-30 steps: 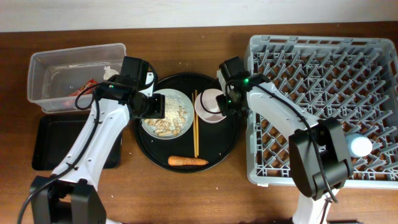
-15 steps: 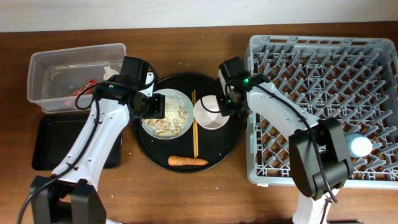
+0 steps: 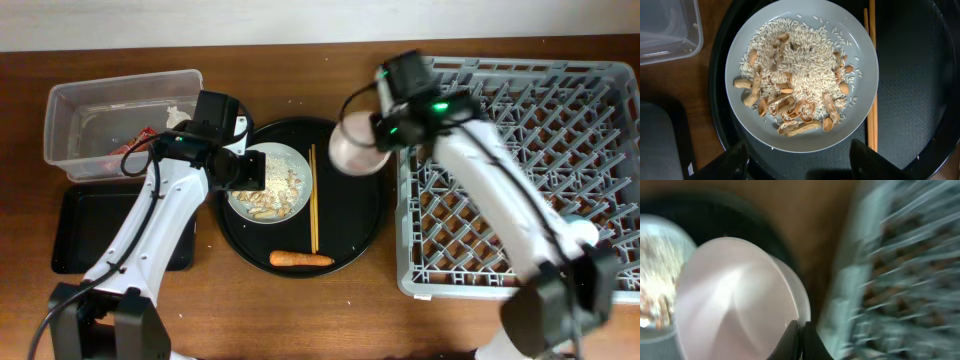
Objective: Sort waste into correct bins and load items into the dishwasher rack
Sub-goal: 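Lift the pink bowl and carry it to the rack's far corner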
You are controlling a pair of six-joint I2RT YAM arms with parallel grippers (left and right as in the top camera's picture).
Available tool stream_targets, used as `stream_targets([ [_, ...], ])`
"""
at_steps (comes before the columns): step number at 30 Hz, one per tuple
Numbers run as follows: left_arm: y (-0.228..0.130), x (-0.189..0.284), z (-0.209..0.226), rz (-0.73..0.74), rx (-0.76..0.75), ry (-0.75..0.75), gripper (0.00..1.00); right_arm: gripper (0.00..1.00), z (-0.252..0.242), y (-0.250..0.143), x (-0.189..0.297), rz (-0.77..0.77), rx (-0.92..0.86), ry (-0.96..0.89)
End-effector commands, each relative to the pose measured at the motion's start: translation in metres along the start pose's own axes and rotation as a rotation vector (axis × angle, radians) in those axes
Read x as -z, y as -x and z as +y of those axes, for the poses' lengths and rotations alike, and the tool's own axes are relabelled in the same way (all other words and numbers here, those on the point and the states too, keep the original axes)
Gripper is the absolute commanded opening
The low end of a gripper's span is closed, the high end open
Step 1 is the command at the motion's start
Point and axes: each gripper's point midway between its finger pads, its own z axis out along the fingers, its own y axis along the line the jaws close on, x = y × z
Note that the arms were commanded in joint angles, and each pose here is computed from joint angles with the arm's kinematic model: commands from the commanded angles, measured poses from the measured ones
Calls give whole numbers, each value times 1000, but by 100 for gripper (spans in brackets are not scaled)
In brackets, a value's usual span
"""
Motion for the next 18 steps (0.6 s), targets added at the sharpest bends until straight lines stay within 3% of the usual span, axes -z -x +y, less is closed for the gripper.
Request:
stream_targets([
  [1, 5, 10, 1, -31, -8, 4, 64, 4, -68, 21, 49, -114, -12, -226],
  [8, 5, 10, 1, -31, -8, 4, 64, 4, -221, 4, 118, -118, -194, -901],
  [12, 5, 10, 1, -31, -8, 3, 64, 4, -276, -10, 141, -59, -247, -1183],
  [15, 5, 10, 1, -31, -8, 3, 64, 4, -297, -20, 136, -13, -275, -1236],
  [18, 5, 10, 1, -31, -8, 4, 64, 4, -296, -24, 116, 7, -276, -1158],
])
